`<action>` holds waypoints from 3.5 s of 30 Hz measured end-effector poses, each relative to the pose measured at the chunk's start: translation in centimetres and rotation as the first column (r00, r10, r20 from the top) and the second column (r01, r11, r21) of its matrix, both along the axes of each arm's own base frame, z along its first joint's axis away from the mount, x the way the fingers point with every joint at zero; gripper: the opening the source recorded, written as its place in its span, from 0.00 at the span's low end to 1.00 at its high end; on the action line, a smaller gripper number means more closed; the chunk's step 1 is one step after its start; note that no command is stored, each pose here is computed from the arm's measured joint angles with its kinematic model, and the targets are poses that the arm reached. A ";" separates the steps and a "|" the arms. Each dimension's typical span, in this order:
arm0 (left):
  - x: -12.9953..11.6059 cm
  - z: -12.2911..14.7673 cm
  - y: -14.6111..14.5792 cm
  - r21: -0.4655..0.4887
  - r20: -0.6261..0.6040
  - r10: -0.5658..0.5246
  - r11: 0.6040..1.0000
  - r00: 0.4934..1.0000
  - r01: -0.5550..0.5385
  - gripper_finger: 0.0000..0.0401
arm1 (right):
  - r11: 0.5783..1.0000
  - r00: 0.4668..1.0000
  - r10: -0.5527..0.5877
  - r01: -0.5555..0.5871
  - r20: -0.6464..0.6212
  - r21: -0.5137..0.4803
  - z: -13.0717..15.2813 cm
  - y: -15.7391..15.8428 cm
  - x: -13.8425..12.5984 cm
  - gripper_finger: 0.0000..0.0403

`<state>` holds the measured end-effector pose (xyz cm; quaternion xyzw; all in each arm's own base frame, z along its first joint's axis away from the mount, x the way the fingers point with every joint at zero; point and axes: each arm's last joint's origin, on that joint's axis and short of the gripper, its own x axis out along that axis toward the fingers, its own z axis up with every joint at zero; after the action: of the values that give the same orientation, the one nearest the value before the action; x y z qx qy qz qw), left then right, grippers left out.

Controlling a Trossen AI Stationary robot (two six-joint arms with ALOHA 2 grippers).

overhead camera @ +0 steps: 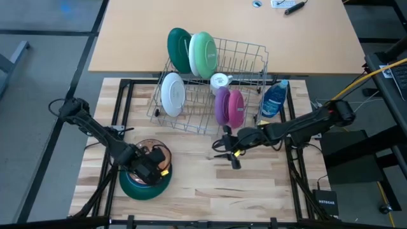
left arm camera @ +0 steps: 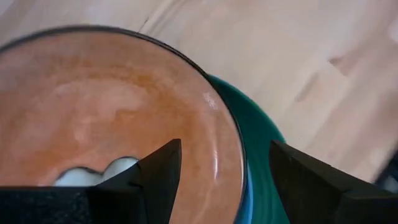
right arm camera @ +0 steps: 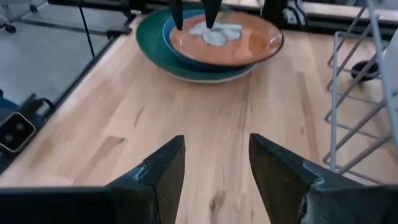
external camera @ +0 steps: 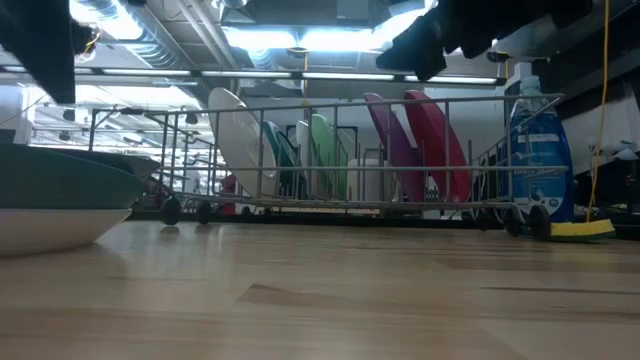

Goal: Sort dishes
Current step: Put the brown plate in the dish rack

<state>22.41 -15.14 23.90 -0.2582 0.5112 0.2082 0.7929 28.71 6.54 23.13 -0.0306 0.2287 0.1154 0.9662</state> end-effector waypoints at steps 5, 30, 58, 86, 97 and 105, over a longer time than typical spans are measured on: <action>1.8 -2.7 -1.0 0.001 -0.004 0.115 0.993 0.993 -0.115 0.57 | 1.000 1.000 0.000 0.000 -0.018 -0.004 -0.5 0.1 0.2 0.45; 3.6 -4.4 -1.0 0.040 -0.052 0.151 0.988 0.987 -0.150 0.57 | 1.000 1.000 -0.001 0.000 -0.020 -0.004 -0.6 0.1 0.2 0.45; -4.4 4.4 8.5 0.219 -0.254 0.151 0.971 0.955 -0.095 0.57 | 1.000 1.000 -0.005 0.005 -0.023 0.004 -0.5 0.1 0.2 0.45; -6.9 -4.7 12.9 -0.024 -0.374 -0.008 1.000 0.928 -0.001 0.57 | 0.997 0.997 0.065 -0.064 -0.031 0.041 -0.5 0.3 0.2 0.45; -7.0 -5.3 13.0 -0.083 -0.381 -0.103 0.994 0.919 0.077 0.27 | 0.997 0.997 0.065 -0.064 -0.031 0.041 -0.5 0.3 0.2 0.45; -6.9 -5.2 12.9 -0.096 -0.375 -0.089 0.994 0.923 0.056 0.01 | 0.997 0.997 0.065 -0.064 -0.031 0.041 -0.5 0.3 0.2 0.45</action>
<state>15.49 -2.20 18.68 -0.2270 0.6722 0.2030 0.6749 28.88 6.80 22.60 -0.0170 0.2409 0.1514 0.9585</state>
